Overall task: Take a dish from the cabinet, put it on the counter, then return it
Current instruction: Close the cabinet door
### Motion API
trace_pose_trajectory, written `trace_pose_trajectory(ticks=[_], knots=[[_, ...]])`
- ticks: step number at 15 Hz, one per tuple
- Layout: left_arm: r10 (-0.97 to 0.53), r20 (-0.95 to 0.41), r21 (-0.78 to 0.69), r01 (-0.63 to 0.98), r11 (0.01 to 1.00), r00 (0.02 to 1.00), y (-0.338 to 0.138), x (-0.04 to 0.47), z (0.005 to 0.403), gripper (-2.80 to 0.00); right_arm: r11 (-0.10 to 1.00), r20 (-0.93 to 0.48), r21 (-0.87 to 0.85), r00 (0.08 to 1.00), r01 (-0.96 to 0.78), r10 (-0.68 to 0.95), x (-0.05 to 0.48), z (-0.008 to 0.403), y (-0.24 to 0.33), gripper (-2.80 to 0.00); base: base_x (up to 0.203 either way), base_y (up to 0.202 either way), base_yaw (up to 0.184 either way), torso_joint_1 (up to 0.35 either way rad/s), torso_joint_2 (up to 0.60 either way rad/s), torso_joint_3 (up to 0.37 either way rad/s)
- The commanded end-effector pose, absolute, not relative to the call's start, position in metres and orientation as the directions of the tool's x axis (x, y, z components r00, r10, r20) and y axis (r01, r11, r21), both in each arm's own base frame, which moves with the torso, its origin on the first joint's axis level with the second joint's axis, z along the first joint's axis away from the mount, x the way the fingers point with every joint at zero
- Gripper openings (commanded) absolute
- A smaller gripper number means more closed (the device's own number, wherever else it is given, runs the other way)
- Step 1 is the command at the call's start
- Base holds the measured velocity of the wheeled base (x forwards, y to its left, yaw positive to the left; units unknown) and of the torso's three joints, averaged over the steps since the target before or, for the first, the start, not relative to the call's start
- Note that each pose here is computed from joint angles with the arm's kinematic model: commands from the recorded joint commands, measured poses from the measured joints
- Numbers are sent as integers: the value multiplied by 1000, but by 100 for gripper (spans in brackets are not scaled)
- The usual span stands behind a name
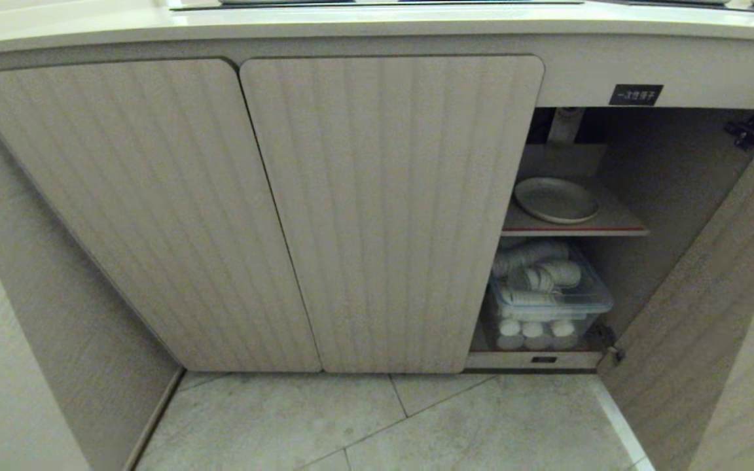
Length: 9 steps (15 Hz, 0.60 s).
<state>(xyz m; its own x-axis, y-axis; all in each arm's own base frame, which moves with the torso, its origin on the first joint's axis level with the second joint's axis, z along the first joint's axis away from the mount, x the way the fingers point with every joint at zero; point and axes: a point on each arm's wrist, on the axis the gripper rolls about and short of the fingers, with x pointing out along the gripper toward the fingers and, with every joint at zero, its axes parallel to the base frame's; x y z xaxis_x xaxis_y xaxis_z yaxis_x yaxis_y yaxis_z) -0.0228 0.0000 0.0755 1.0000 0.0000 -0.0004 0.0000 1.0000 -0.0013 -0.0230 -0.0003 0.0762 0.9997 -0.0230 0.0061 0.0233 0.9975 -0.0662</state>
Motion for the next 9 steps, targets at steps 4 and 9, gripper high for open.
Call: trace_pose_trajectory(ticks=[4,9], knots=[[0,0,-2,0,1000,1000,0,-23,75,-280,997,5,-67,1000,23,-23,-23,76,0,-280,0,0,0,0,0,0],[0,0,-2,0,1000,1000,0,-23,75,-280,997,5,-67,1000,23,-23,-23,76,0,-280,0,0,0,0,0,0]])
